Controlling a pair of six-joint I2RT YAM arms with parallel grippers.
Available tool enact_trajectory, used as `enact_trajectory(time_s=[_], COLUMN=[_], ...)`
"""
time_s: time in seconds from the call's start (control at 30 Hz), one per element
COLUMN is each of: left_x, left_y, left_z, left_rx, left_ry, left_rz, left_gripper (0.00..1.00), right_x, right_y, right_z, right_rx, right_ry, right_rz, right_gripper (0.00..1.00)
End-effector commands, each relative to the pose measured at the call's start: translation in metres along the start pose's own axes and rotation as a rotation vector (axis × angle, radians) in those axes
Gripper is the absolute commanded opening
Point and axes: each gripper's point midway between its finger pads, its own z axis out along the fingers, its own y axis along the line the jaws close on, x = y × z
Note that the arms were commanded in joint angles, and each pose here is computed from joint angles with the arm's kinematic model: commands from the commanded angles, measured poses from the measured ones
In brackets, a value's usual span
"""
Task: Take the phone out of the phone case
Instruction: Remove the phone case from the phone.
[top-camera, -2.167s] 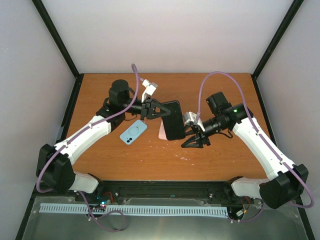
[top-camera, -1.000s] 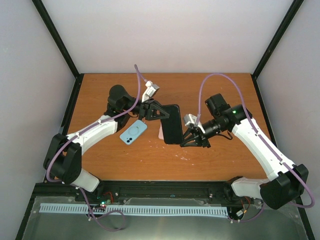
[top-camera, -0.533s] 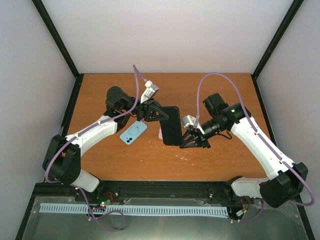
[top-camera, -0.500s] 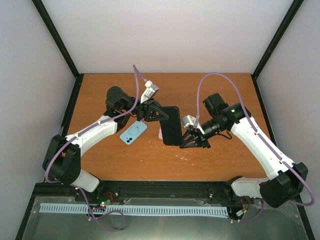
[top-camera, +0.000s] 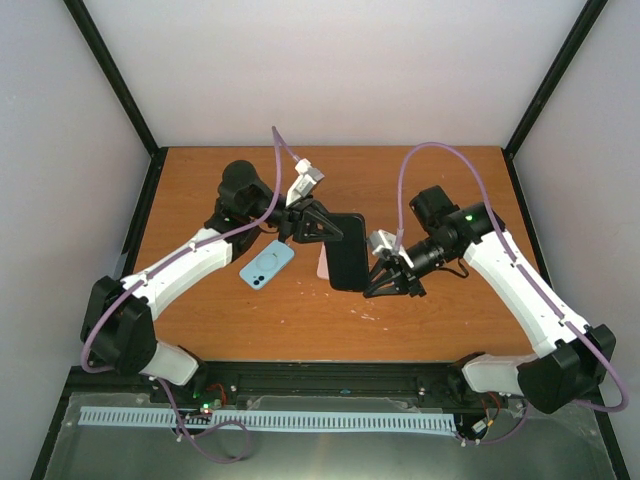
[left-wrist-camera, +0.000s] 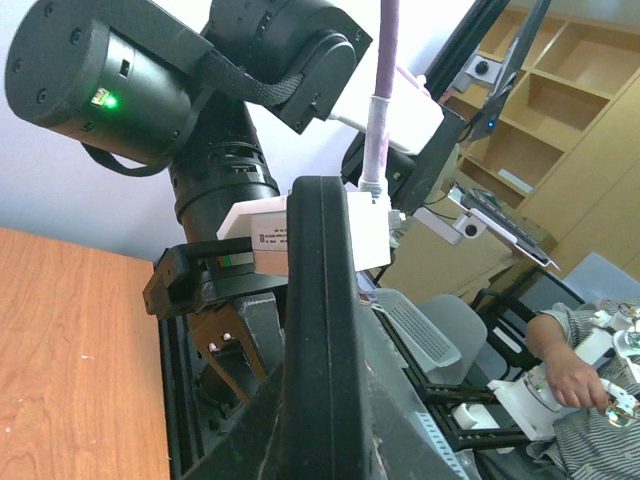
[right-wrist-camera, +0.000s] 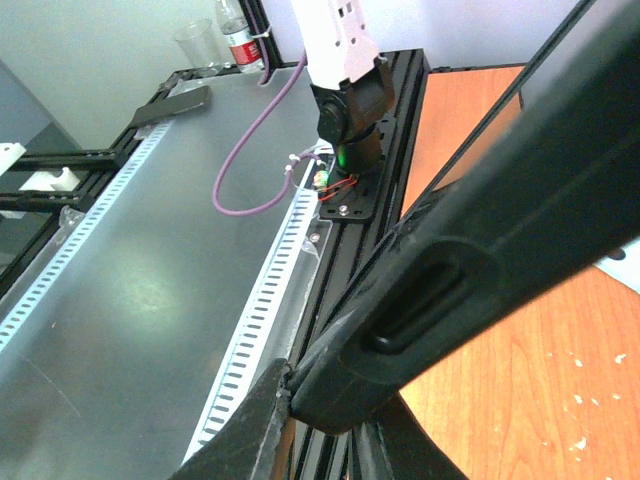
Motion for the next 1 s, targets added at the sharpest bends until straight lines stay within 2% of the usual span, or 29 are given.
enact_trajectory(time_s=[0.0, 0.5, 0.77, 0.97], left_x=[0.032, 0.037, 0.031, 0.03], left_y=[-0.094, -0.102, -0.097, -0.072], left_z=[0.025, 0.024, 0.025, 0.031], left_rx=[0.346, 0.368, 0.413, 0.397], left_ry=[0.262, 0.276, 0.264, 0.259], left_rz=[0.084, 0.076, 0.049, -0.029], left_gripper=[0.0, 0.0, 0.0, 0.0], right_x=[-0.009, 0.002, -0.018, -0.073], right_y=[-0.066, -0.105, -0.07, -0.028], right_z=[-0.01, -0.036, -0.039, -0.033], right_rx=[0.21, 0.427, 0.355, 0.261], right_ry=[0.019, 0.066, 0.042, -0.033], right_rz=[-0.123, -0.148, -0.281, -0.42], right_gripper=[0.06, 0.12, 0.1, 0.08])
